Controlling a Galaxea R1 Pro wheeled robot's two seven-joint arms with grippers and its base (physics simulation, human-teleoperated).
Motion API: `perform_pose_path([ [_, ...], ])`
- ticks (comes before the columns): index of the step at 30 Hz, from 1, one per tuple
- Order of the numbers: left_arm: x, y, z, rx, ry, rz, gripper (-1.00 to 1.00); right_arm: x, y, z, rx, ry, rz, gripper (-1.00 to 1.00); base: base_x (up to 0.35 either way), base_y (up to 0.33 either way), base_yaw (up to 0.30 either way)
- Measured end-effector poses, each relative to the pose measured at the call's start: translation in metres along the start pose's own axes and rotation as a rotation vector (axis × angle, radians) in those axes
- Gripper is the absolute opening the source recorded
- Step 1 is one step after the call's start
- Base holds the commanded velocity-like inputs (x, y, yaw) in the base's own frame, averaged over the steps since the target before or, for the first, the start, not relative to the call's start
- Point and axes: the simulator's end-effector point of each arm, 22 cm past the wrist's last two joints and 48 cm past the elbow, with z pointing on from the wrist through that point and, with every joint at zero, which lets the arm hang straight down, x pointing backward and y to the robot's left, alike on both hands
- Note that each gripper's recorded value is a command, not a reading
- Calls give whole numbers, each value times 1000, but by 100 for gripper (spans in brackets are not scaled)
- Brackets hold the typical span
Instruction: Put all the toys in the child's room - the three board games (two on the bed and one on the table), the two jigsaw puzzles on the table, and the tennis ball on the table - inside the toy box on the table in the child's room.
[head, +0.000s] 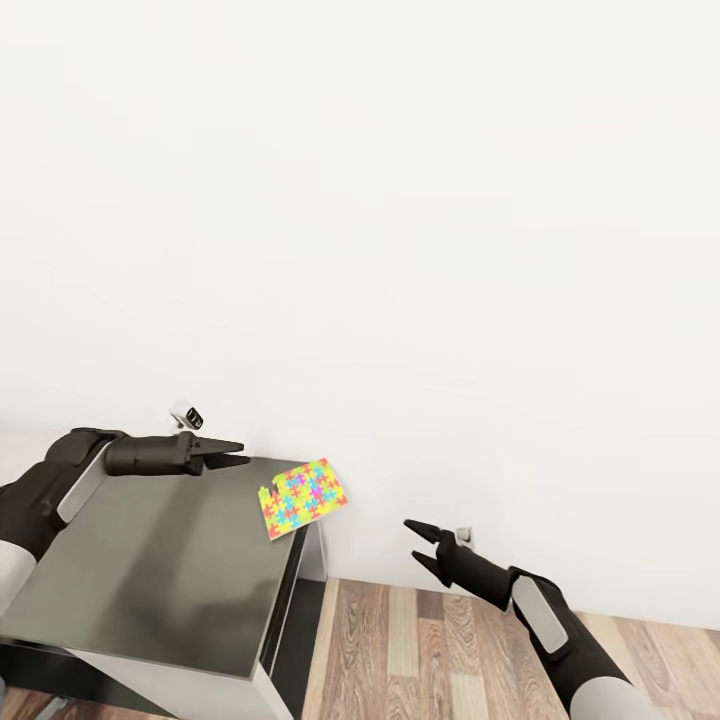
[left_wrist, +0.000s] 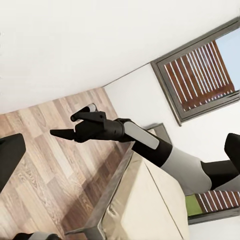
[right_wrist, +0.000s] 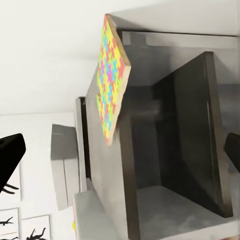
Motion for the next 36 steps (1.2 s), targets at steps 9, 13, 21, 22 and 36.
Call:
perform_pose_path([
  [9,6,12,2,-1,1,0,100,-2,-11,8,5,12,-6,100,0,0,0],
  [13,9,17,3,-1,1,0,100,-8,-23,10,17,-5,-14,100,0,0,0],
  [21,14,27,5,-2,2,1,100,-6,-31,17,-1,-9,-35,100,0,0,0],
  [22,15,28,5,-1,2,1,100,-5,-32,18,-3,-6,-37,100,0,0,0],
  [36,14,29,-13,-11,-8,3,100,4,-29,25,-17,18,-52,100,0,0,0],
])
